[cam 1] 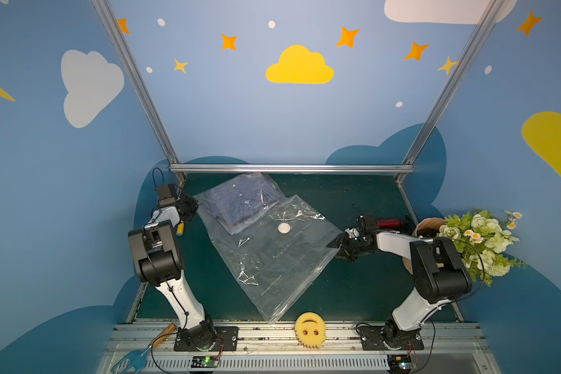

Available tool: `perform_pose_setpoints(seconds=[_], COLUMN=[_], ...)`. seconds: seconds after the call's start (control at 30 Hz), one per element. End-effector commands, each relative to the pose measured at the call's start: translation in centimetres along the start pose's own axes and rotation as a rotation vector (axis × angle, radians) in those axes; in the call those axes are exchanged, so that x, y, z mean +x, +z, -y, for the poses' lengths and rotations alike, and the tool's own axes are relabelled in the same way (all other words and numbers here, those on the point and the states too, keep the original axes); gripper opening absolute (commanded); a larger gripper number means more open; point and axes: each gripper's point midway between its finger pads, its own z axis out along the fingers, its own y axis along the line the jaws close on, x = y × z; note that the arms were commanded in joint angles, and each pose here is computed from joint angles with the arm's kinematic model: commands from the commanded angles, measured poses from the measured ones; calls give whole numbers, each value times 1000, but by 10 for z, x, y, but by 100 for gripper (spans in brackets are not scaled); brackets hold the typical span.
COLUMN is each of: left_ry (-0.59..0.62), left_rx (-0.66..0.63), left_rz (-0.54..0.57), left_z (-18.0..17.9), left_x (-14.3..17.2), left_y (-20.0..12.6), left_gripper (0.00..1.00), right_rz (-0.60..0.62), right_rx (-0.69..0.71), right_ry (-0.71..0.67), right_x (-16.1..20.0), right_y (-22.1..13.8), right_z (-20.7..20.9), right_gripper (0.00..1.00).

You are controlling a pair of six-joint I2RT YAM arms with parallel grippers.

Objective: Take the shirt out of the vacuum bag
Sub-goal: Adjust the vacuum bag at the center of the board.

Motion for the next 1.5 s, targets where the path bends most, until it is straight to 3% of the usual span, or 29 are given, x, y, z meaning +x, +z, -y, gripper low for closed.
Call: perform_pose_setpoints(seconds=[0.0, 0.33, 0.57, 0.77, 0.87, 0.97, 1.03, 1.17, 1.3, 1.47], left_ry=[47, 12, -30, 9, 31, 58, 92, 163, 272, 491], left_rx=[-27, -109, -119, -120, -117, -116, -108, -92, -34, 55], left_rz=[80, 233, 190, 182, 182, 212, 218, 255, 251, 181], left_z=[9, -32, -55, -43, -36, -30, -21, 3, 39, 93], left_x=[-17, -31, -7, 4, 11, 15, 19, 21, 35, 91], left_y=[-24, -73, -57, -61, -71, -86, -99, -134, -163, -184], left_gripper=[3, 3, 3, 5, 18, 50, 62, 61, 66, 74], right_rz=[21, 9, 31, 74, 99, 131, 146, 214, 287, 348], right_rx=[62, -26, -62, -70, -57, -37, -28, -9, 29, 47], right_ry=[-20, -102, -171, -207, -222, -239, -245, -299, -359, -400], right_x=[-19, -70, -113, -144, -157, -170, -176, -183, -173, -145], right_y=[26, 54, 62, 49, 35, 17, 4, -35, -77, -115], right_z=[4, -65, -105, -117, -115, -112, -110, -116, -122, -116], right_gripper=[52, 49, 48, 47, 46, 45, 48, 58, 61, 61])
